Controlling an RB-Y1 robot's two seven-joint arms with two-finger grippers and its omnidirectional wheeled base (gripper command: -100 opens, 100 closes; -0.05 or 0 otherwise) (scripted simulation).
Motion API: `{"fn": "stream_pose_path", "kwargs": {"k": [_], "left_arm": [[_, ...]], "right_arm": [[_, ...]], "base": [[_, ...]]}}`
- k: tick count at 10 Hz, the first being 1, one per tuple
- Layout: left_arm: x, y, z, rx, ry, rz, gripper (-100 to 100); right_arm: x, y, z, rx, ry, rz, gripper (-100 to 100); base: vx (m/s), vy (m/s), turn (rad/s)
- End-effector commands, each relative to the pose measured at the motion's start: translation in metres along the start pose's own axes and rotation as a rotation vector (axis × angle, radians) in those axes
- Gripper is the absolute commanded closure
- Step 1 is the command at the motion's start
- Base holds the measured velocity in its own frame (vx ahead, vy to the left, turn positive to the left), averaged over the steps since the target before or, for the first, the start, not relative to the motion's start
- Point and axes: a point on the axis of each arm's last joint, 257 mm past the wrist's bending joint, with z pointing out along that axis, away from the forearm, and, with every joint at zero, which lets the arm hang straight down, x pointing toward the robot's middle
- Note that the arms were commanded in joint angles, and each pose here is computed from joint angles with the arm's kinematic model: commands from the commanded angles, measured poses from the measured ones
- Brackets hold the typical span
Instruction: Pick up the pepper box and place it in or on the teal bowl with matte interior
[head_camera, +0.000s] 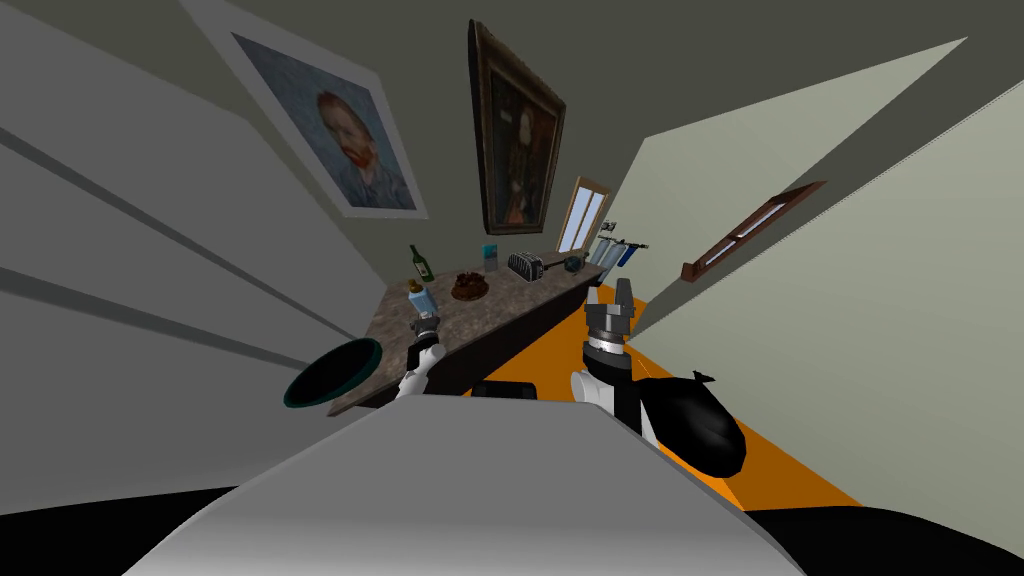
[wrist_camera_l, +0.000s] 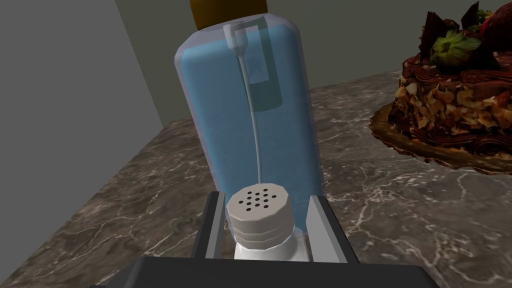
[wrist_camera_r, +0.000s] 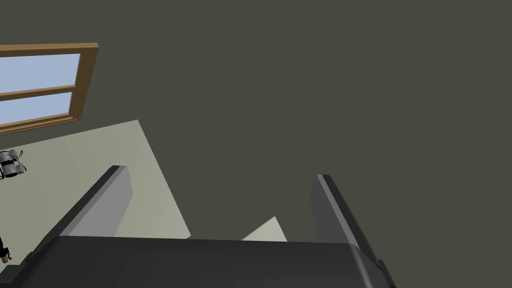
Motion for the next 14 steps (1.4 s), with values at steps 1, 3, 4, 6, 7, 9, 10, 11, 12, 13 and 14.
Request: {"fn": "stream_pose_path", "kwargs": {"k": [1,3,4,6,7,9,10,11,12,13,14], "left_arm": [[0.0,0.0,0.0,0.0,0.0,0.0,100],[0.004,0.002,0.003,-0.006,0.006,-0.008,100],[0.007,0.003,0.004,-0.01,0.009,-0.013,100],[0.014,0.008,0.008,-0.021,0.016,-0.026,100],[0.022,0.013,0.013,-0.037,0.023,-0.04,100],[0.03,0.019,0.018,-0.057,0.03,-0.055,100],[0.039,0.025,0.024,-0.08,0.036,-0.069,100],[0.044,0.029,0.027,-0.092,0.039,-0.075,100],[0.053,0.035,0.033,-0.118,0.044,-0.086,100],[0.058,0.037,0.037,-0.131,0.047,-0.09,100],[0.063,0.039,0.04,-0.144,0.049,-0.094,100]], "right_arm": [[0.0,0.0,0.0,0.0,0.0,0.0,0],[0.0,0.0,0.0,0.0,0.0,0.0,0],[0.0,0.0,0.0,0.0,0.0,0.0,0],[0.0,0.0,0.0,0.0,0.0,0.0,0],[0.0,0.0,0.0,0.0,0.0,0.0,0],[0.0,0.0,0.0,0.0,0.0,0.0,0],[0.0,0.0,0.0,0.0,0.0,0.0,0],[0.0,0.0,0.0,0.0,0.0,0.0,0],[0.0,0.0,0.0,0.0,0.0,0.0,0],[0.0,0.0,0.0,0.0,0.0,0.0,0],[0.0,0.0,0.0,0.0,0.0,0.0,0]], "base": [[0.0,0.0,0.0],[-0.032,-0.036,0.028],[-0.11,-0.12,0.092],[-0.144,-0.115,0.079],[-0.152,-0.143,0.133],[-0.177,-0.143,0.125],[-0.144,-0.149,0.18],[-0.138,-0.132,0.167],[-0.166,-0.134,0.236],[-0.164,-0.106,0.16],[-0.132,-0.054,0.09]]}}
